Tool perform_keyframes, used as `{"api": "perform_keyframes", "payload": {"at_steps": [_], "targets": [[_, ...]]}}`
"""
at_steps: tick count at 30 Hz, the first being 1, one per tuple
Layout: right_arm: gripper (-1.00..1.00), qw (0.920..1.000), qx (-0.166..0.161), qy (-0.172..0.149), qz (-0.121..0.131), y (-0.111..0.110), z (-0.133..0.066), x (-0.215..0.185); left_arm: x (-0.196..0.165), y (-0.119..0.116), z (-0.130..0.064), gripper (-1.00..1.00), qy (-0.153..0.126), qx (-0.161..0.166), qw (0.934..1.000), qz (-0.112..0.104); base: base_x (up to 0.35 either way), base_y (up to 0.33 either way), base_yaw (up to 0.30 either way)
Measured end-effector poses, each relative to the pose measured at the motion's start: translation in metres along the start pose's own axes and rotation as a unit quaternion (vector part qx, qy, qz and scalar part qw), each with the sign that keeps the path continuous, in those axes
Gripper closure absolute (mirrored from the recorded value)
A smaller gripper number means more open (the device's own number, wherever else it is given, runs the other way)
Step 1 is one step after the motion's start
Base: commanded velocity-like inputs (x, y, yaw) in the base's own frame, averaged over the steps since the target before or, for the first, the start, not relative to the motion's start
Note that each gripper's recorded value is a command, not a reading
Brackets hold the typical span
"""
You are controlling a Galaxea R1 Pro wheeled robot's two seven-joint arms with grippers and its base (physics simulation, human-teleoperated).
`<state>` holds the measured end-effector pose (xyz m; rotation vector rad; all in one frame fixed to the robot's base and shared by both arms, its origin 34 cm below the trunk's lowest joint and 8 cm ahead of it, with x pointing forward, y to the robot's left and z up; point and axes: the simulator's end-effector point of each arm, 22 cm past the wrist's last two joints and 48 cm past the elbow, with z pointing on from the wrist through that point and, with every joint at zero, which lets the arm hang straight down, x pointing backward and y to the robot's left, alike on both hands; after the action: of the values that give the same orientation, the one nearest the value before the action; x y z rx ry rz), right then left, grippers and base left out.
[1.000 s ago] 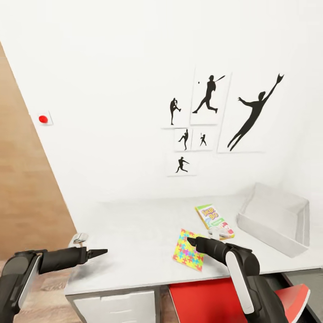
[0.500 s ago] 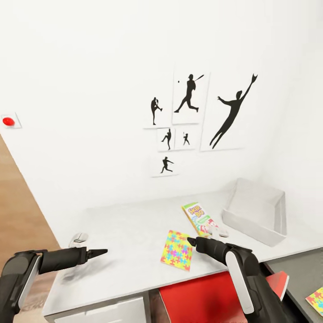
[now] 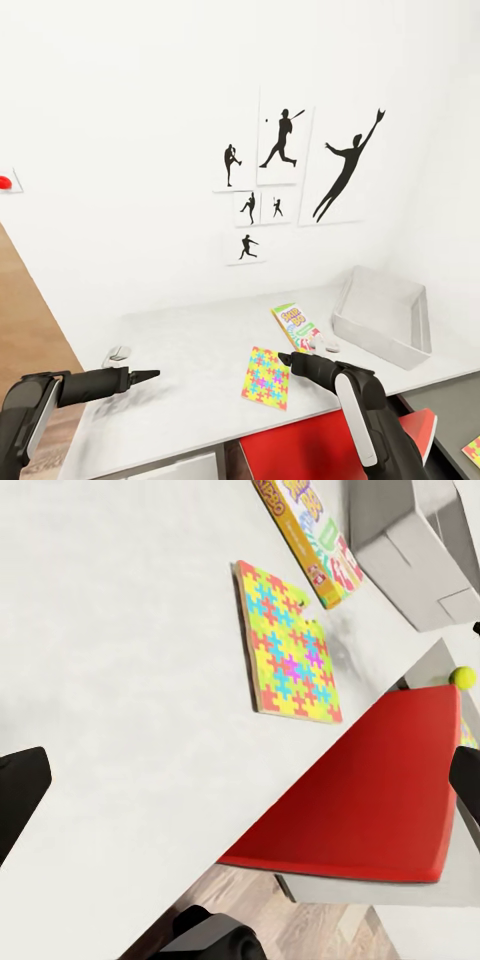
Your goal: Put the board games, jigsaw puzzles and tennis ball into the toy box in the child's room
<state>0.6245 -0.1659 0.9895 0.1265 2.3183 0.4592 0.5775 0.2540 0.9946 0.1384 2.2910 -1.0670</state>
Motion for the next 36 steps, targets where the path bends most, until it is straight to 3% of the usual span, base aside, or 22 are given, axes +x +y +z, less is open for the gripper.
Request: {"api": "perform_keyframes", "payload": {"at_steps": [36], "targets": [[-1.0,1.0,0.0,0.001,0.0,0.001,0.0011,0.0012,0.0,0.0006,0.0,-1.0,0.0,0.0,1.0,-0.001,0.03,0.022,0.0]]}}
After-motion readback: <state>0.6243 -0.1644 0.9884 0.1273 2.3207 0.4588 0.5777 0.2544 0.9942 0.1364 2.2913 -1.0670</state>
